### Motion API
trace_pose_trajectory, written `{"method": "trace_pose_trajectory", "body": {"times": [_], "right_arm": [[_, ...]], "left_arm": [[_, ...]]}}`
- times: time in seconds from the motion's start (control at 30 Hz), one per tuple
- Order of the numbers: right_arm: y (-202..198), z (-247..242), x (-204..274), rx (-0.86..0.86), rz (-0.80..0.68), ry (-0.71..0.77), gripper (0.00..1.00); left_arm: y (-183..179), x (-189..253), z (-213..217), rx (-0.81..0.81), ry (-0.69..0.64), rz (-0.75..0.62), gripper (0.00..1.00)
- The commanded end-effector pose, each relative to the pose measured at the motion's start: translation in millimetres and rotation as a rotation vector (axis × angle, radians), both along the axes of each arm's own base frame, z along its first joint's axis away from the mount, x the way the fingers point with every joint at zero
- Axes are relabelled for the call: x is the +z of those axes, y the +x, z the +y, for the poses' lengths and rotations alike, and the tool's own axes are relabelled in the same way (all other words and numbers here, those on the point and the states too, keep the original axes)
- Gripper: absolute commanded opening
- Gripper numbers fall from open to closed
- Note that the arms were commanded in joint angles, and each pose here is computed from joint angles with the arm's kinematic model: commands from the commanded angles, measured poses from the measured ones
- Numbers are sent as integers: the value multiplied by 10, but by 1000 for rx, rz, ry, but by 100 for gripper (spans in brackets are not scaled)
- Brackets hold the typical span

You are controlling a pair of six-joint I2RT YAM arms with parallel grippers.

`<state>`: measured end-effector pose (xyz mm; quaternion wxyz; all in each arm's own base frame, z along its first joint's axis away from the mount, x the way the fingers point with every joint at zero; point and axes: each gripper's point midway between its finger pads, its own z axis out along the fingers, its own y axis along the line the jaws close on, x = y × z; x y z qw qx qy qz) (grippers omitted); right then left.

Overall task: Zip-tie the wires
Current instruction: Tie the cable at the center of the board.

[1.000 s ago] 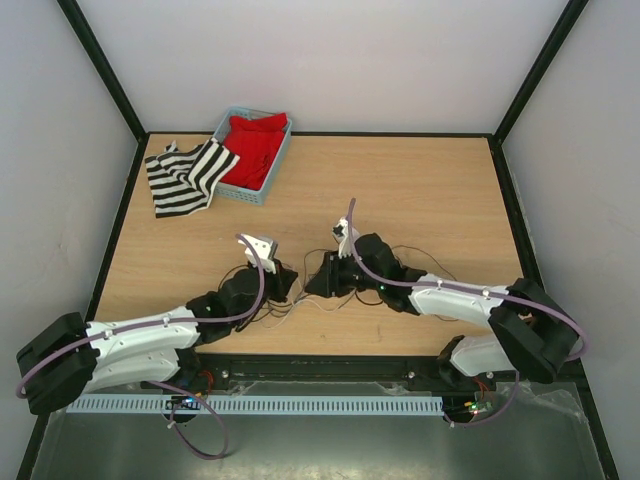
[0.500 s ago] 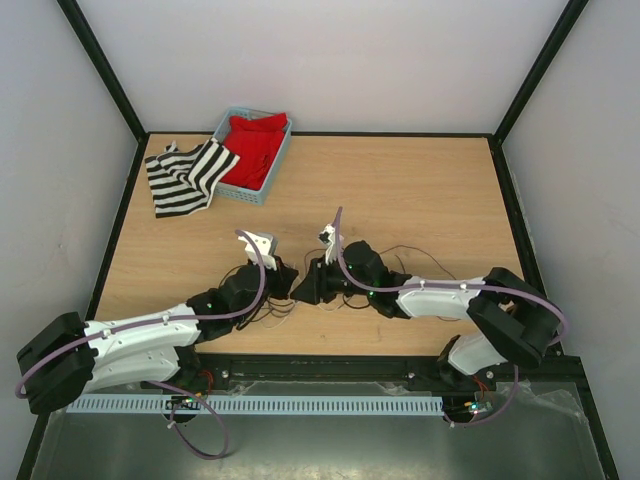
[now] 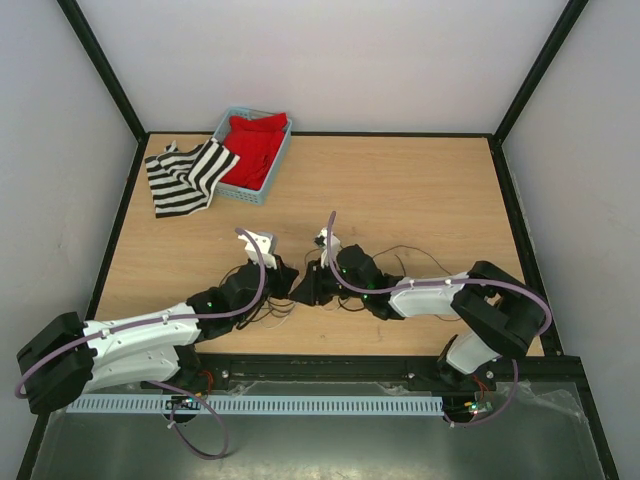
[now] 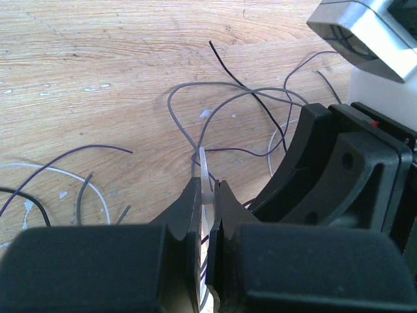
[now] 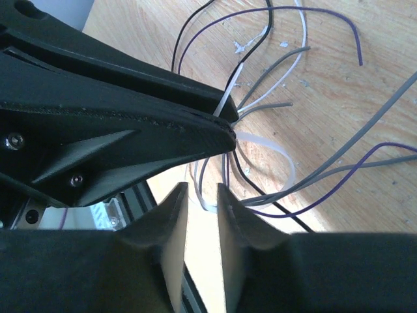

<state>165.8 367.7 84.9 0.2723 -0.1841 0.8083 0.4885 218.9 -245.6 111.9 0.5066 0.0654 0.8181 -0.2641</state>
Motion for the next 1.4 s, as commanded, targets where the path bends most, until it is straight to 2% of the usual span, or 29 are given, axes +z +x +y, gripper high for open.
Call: {"method": "trace_pose_trajectory", "body": {"times": [0.0, 0.1, 0.2, 0.3, 0.43, 0.63, 0.8, 0.97, 1.17, 1.23, 1.37], "right_arm": [[75, 104, 162, -17, -42, 59, 28], [83, 95, 187, -22, -52, 61, 11], [86, 71, 193, -24, -66, 53, 0], [89, 42, 190, -27, -79, 47, 0], [80, 26, 180, -24, -84, 43, 0], [57, 31, 184, 5, -106, 44, 0], [62, -8, 190, 30, -113, 50, 0], [99, -102, 228, 79, -125, 83, 0], [9, -177, 299, 242, -150, 150, 0], [-31, -181, 311, 289, -168, 159, 0], [-124, -191, 324, 378, -185, 174, 0]], "left_arm": [[38, 147, -48, 14, -34, -11, 0], [36, 152, -43, 15, -35, -10, 0], [27, 173, -33, 13, -42, -15, 3], [6, 187, -7, 8, -43, -24, 10], [-9, 219, 51, 16, -55, -36, 13], [-28, 326, 130, 7, -59, -76, 39], [-50, 562, 310, -20, -75, -159, 66], [-114, 662, 535, -42, -157, -215, 79], [-230, 744, 645, -118, -241, -285, 83], [-282, 798, 647, -162, -238, -331, 78], [-283, 804, 651, -170, -231, -352, 59]]}}
